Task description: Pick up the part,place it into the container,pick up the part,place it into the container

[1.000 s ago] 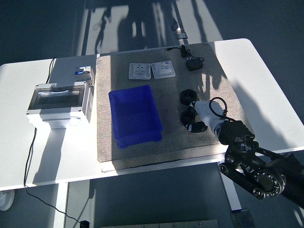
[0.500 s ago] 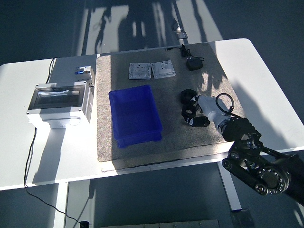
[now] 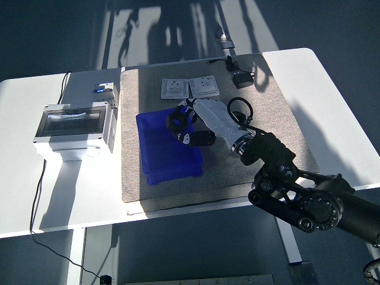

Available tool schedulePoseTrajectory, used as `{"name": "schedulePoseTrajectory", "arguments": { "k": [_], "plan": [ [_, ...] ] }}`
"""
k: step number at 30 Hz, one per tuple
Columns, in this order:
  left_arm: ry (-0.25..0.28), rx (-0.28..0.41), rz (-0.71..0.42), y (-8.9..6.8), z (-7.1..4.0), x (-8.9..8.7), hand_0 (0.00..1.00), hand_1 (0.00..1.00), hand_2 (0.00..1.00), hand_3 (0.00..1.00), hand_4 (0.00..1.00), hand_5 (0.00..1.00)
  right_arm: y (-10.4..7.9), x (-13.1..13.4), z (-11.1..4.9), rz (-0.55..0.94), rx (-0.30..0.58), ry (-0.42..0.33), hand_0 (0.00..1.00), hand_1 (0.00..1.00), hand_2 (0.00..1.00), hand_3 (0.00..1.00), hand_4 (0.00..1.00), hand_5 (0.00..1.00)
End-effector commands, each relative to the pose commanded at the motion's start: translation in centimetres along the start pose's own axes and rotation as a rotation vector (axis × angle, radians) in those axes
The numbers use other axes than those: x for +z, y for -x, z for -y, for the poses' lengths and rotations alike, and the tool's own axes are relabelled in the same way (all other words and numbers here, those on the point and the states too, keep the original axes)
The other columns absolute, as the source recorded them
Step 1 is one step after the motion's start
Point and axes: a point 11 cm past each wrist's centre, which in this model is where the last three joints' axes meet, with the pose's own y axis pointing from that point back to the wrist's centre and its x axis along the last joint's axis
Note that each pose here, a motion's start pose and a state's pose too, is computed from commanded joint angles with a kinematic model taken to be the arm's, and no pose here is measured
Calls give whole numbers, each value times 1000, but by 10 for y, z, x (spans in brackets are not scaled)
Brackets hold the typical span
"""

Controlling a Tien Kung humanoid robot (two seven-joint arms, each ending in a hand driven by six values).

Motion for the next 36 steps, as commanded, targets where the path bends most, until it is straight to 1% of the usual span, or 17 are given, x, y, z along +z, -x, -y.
{"name": "schedulePoseTrajectory", "arguments": {
  "k": [2,3,4,9,10,15,16,19,21,24,27,28,30,32,33,34,36],
  "plan": [
    [2,2,-2,-1,0,1,615,627,609,617,583,825,11,-1,0,-62,-50,13,780,581,561,592,639,280],
    [3,2,-2,-1,0,1,615,627,609,617,583,825,14,0,1,-85,-62,20,780,581,561,592,639,280],
    [4,3,-3,-1,0,2,615,627,610,616,579,823,16,1,1,-103,-70,27,982,953,914,931,772,402],
    [5,4,-5,-2,0,2,615,627,610,616,579,823,21,7,2,-145,-85,44,982,953,914,931,772,402],
    [5,5,-5,-2,0,2,615,627,609,616,578,821,22,7,2,-146,-84,43,998,998,998,998,846,458],
    [4,4,-1,-2,0,1,615,627,609,616,578,821,20,6,2,-144,-72,29,998,998,998,998,846,458],
    [4,4,-1,-2,0,1,615,628,609,616,578,818,21,6,2,-143,-74,29,998,998,998,998,873,457],
    [4,3,3,-2,0,1,615,628,609,616,578,818,17,10,2,-127,-51,43,998,998,998,998,873,457],
    [4,3,3,-2,0,1,615,628,609,616,578,818,8,17,2,-94,-3,66,998,998,998,998,873,457],
    [4,2,2,-1,0,1,616,627,609,611,581,814,-11,43,3,-36,91,147,998,998,998,998,880,459],
    [5,1,1,-1,0,2,616,627,609,611,581,814,-36,72,5,18,192,227,998,998,998,998,880,459],
    [5,0,1,-1,0,2,617,628,610,611,582,816,-45,82,6,37,222,253,998,974,958,928,840,489],
    [7,0,2,-1,0,3,617,628,610,611,582,816,-53,96,8,61,243,291,998,974,958,928,840,489],
    [10,-1,3,0,0,4,617,628,610,611,582,816,-52,109,10,76,234,330,998,974,958,928,840,489],
    [11,-2,5,0,0,4,617,628,610,611,582,816,-48,113,12,81,219,342,998,974,958,928,840,489],
    [12,-3,6,0,0,5,616,627,613,610,582,815,-42,115,13,82,198,353,998,956,938,916,867,490],
    [14,-4,7,1,0,5,616,627,613,610,582,815,-31,122,15,72,156,379,998,956,938,916,867,490]
  ]
}}
